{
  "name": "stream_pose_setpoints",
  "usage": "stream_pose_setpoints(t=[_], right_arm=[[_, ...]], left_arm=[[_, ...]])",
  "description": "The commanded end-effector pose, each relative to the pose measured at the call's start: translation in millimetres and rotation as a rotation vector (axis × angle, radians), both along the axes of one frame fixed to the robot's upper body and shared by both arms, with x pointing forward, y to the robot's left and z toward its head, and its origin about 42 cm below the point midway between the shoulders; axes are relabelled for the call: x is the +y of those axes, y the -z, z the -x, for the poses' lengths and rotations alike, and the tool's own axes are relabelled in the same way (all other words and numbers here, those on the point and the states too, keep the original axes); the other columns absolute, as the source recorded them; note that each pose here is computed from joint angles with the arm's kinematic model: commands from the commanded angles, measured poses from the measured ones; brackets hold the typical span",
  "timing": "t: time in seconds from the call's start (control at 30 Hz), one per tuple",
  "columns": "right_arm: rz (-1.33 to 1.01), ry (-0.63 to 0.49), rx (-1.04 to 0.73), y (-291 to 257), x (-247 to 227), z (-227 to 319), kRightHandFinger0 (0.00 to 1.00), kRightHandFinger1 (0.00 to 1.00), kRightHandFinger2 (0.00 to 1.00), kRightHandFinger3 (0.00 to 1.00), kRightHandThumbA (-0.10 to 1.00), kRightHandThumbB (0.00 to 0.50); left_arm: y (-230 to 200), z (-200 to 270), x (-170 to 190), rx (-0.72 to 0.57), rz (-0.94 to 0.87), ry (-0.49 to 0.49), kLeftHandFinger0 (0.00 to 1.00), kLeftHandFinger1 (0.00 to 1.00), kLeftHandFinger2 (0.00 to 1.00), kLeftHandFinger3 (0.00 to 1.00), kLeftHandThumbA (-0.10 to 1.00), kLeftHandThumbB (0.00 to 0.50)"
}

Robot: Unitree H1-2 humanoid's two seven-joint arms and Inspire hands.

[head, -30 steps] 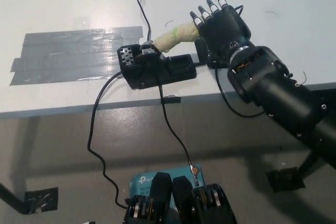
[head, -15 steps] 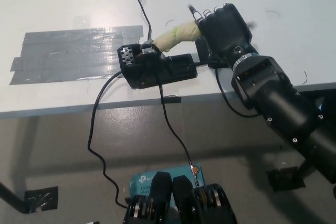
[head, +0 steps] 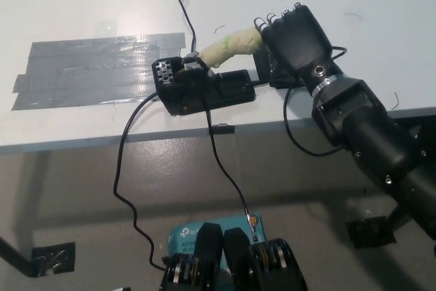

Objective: The robot uses its right hand to grab the soldering gun kept on the middle of the table and pulls it out of its base and keep it on the right side of the base

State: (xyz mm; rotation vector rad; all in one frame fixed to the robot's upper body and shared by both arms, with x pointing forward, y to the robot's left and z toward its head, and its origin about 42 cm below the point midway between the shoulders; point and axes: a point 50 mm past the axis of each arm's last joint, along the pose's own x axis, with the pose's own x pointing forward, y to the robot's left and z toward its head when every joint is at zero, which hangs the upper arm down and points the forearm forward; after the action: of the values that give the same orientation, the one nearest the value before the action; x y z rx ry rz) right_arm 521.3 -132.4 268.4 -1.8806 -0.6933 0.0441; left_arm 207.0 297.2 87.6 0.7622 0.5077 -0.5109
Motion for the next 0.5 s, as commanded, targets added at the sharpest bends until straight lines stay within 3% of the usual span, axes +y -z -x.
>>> stream_pose_setpoints(t=[0.0, 0.03, 0.07, 0.13, 0.17, 0.2, 0.23, 0.27, 0.3, 0.33, 0.37, 0.4, 0.43, 0.47], right_arm=[[-0.059, -0.014, -0.097, -31.6, -29.8, -9.5, 0.00, 0.00, 0.14, 0.24, -0.10, 0.149], [-0.062, -0.015, -0.096, -33.8, -30.7, -9.9, 0.00, 0.00, 0.12, 0.22, -0.10, 0.120], [-0.074, -0.019, -0.097, -37.4, -32.3, -10.4, 0.00, 0.00, 0.09, 0.13, -0.10, 0.024], [-0.080, -0.014, -0.105, -48.3, -35.8, -11.9, 0.00, 0.00, 0.04, 0.00, -0.10, 0.000], [-0.085, -0.016, -0.103, -49.4, -36.3, -12.4, 0.00, 0.00, 0.09, 0.00, -0.10, 0.000], [-0.091, -0.018, -0.100, -51.2, -37.2, -13.0, 0.00, 0.00, 0.17, 0.00, -0.10, 0.004], [-0.107, -0.016, -0.098, -54.6, -38.5, -13.8, 0.00, 0.02, 0.35, 0.14, -0.10, 0.001], [-0.143, -0.009, -0.097, -61.7, -41.2, -14.9, 0.00, 0.00, 0.34, 0.23, -0.03, 0.000], [-0.177, -0.019, -0.112, -69.1, -42.0, -16.6, 0.00, 0.00, 0.23, 0.12, 0.06, 0.000], [-0.185, -0.028, -0.122, -72.1, -42.1, -17.2, 0.00, 0.00, 0.20, 0.10, 0.06, 0.000], [-0.197, -0.041, -0.132, -75.7, -41.5, -17.3, 0.00, 0.00, 0.29, 0.16, 0.01, 0.000], [-0.214, -0.051, -0.138, -78.5, -40.9, -16.8, 0.00, 0.00, 0.19, 0.18, -0.07, 0.000], [-0.212, -0.047, -0.142, -80.4, -40.3, -16.9, 0.00, 0.00, 0.10, 0.19, -0.06, 0.000], [-0.187, -0.053, -0.166, -83.5, -39.7, -17.3, 0.00, 0.00, 0.14, 0.27, -0.06, 0.000]], left_arm=[[-7.6, -2.1, 7.3, 0.002, -0.015, 0.015, 0.68, 0.78, 0.91, 1.00, 0.57, 0.141], [-7.6, -1.7, 8.0, 0.003, -0.017, 0.016, 0.68, 0.78, 0.91, 1.00, 0.58, 0.141], [-7.6, -1.3, 8.2, 0.003, -0.016, 0.014, 0.68, 0.79, 0.92, 1.00, 0.58, 0.137], [-6.7, -0.8, 8.7, 0.002, -0.021, 0.016, 0.68, 0.79, 0.92, 1.00, 0.58, 0.133], [-6.7, -0.6, 9.0, 0.003, -0.023, 0.016, 0.68, 0.79, 0.92, 1.00, 0.58, 0.133], [-6.7, -0.4, 9.4, 0.006, -0.025, 0.016, 0.68, 0.79, 0.92, 1.00, 0.58, 0.133], [-6.8, -0.4, 9.1, 0.004, -0.027, 0.016, 0.68, 0.79, 0.91, 1.00, 0.58, 0.136], [-7.1, -0.5, 8.5, 0.001, -0.030, 0.016, 0.68, 0.78, 0.91, 1.00, 0.58, 0.139], [-7.1, -0.6, 8.2, 0.002, -0.026, 0.016, 0.69, 0.79, 0.92, 1.00, 0.58, 0.138], [-6.8, -0.1, 8.2, 0.003, -0.022, 0.014, 0.69, 0.79, 0.91, 1.00, 0.57, 0.137], [-6.6, 0.2, 8.2, 0.003, -0.016, 0.009, 0.69, 0.79, 0.91, 1.00, 0.57, 0.142], [-6.1, 1.1, 7.4, 0.006, -0.013, 0.005, 0.69, 0.78, 0.90, 1.00, 0.57, 0.145], [-5.8, 1.4, 6.9, 0.008, -0.015, 0.007, 0.69, 0.78, 0.90, 1.00, 0.57, 0.145], [-5.9, 1.6, 6.9, 0.012, -0.015, 0.004, 0.69, 0.79, 0.91, 1.00, 0.58, 0.147]])
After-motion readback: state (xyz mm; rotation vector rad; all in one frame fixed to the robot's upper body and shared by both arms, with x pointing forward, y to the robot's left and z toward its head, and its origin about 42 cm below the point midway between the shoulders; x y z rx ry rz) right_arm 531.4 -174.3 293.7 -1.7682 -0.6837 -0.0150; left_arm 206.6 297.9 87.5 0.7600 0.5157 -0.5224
